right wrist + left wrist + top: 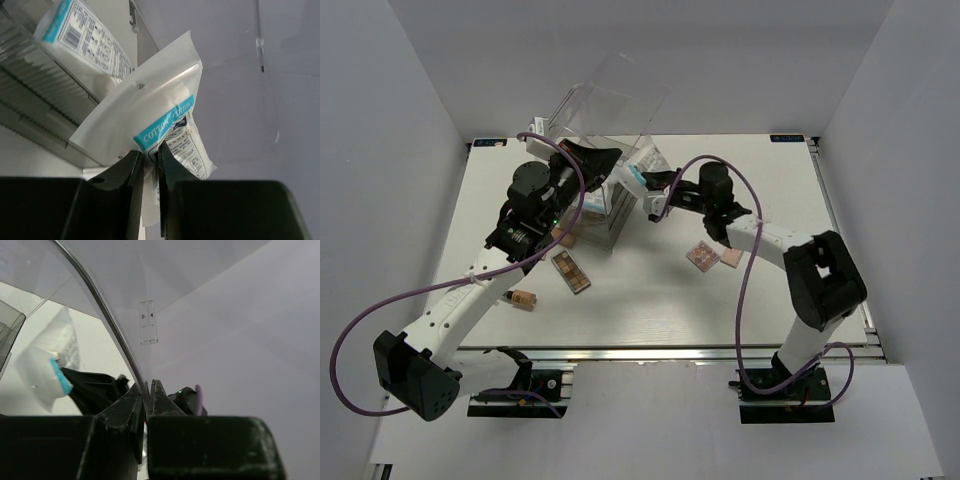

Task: Organize the makeup

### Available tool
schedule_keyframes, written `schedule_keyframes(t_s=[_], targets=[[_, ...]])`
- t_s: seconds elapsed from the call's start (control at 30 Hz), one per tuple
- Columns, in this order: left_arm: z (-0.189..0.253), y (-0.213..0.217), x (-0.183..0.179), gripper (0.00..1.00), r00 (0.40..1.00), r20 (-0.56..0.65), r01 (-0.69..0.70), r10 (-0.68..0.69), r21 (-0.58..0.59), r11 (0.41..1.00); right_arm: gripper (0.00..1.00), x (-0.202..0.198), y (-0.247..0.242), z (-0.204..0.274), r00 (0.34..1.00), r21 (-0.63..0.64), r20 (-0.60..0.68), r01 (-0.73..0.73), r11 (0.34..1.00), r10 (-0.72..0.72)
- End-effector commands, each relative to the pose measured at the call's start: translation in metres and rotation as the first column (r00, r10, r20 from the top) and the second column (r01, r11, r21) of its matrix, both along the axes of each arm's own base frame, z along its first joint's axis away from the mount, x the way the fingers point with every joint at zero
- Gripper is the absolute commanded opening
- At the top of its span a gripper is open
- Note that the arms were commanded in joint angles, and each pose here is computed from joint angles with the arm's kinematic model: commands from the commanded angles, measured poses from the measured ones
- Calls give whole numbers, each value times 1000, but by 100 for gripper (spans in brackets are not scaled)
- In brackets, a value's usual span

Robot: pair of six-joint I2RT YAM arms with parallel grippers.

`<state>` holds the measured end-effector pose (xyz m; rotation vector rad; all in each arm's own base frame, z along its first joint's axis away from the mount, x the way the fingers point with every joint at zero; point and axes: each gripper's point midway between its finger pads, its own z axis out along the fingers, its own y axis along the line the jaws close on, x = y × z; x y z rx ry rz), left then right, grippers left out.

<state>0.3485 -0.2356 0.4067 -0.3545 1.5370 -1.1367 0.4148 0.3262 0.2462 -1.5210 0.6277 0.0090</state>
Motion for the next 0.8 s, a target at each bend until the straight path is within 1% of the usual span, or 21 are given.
schedule_keyframes(t_s=[0.0,0.17,0.23,0.27,0.3,0.33,0.37,0.4,0.47,0.5,0.57,0.6,0.63,0.73,0.77], targets=[[90,32,-19,6,962,257,-69,90,-88,994,0,7,27,53,987,138,158,-16,990,-6],[89,34,-21,6,962,255,-75,96,-89,993,0,10,59,61,974,166,225,-53,985,14],[90,36,-21,6,961,257,-79,100,-92,993,0,19,70,65,971,178,239,-51,983,7],[89,36,-22,6,961,256,-79,100,-91,993,3,23,79,68,969,183,246,-57,982,10],[88,35,-22,6,962,255,-78,99,-90,993,3,25,82,67,969,183,247,-54,982,7],[89,35,-22,6,962,255,-78,99,-90,993,17,28,85,65,970,179,243,-50,983,5],[89,35,-22,6,962,256,-78,99,-91,993,28,30,87,64,968,176,251,-49,983,4],[89,36,-22,6,961,256,-80,102,-93,992,46,33,91,60,968,172,251,-50,984,5],[88,36,-22,6,962,253,-80,101,-92,992,60,36,91,56,967,163,254,-43,986,0],[87,37,-22,6,962,252,-83,104,-92,992,69,36,90,56,968,162,252,-39,986,-3],[88,37,-23,6,962,254,-83,105,-94,992,73,35,88,49,971,153,239,-31,988,-7],[88,38,-23,6,961,255,-86,108,-95,992,74,32,86,54,969,158,245,-32,987,-8],[87,38,-23,7,961,254,-86,108,-94,992,74,29,83,47,973,148,233,-33,988,-2],[86,38,-22,6,962,251,-89,110,-95,991,73,14,73,59,971,172,239,-50,984,7],[87,39,-22,6,961,253,-89,110,-96,991,72,9,69,49,978,164,210,-48,985,13]])
